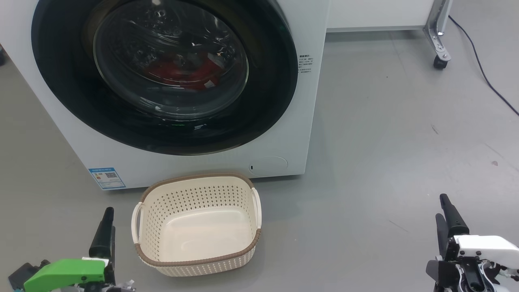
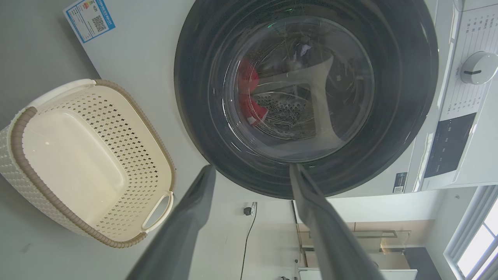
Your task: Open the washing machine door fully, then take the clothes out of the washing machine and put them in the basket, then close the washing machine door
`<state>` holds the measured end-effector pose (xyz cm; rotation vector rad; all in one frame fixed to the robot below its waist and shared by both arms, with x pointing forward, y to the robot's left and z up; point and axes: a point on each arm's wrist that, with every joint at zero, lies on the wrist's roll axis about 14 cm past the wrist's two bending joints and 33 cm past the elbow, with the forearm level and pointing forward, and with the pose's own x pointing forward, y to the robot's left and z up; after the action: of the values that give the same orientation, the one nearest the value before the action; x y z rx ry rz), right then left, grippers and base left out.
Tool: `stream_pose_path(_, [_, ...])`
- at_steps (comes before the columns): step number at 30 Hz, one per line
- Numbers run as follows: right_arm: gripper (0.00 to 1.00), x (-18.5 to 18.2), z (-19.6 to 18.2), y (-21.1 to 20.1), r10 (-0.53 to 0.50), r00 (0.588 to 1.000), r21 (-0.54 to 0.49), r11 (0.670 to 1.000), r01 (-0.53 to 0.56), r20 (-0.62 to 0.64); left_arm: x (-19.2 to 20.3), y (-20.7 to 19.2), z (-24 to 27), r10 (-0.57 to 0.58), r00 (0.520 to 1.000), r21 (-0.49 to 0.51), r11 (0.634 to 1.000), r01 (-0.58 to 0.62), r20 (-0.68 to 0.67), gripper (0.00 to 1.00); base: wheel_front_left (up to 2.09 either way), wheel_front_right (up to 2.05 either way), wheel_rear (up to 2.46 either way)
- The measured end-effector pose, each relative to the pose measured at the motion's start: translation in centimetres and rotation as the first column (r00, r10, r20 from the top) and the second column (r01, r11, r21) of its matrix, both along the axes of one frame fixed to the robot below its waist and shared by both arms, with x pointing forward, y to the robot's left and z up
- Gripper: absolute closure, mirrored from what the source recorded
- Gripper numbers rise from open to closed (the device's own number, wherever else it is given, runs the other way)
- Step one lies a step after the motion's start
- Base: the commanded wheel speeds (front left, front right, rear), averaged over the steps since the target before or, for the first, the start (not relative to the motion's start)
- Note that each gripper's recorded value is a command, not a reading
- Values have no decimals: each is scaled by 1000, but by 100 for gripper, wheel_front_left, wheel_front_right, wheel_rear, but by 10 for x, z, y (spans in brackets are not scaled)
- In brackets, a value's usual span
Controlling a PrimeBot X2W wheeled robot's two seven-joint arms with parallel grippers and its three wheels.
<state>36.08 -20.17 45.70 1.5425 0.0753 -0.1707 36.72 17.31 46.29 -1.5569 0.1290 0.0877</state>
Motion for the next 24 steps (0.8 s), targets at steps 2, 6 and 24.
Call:
stream_pose_path(2, [0,0,0,0,6,1000,-30,1000,-6,-2,0,-1,1,-7,1000,27,1000,7,2,0,0,0,0])
stream_pose_path(6, [0,1,1,-2,23,1000,-125,992,-24,-8,3,1,4,-24,1000,124,992,22,12,0,0,0,0])
stream_pose_path(24, [0,9,5,7,164,983,-620,763,-180,-84,10,-9,9,-151,989,572,811,125,-3,0,0,0,0])
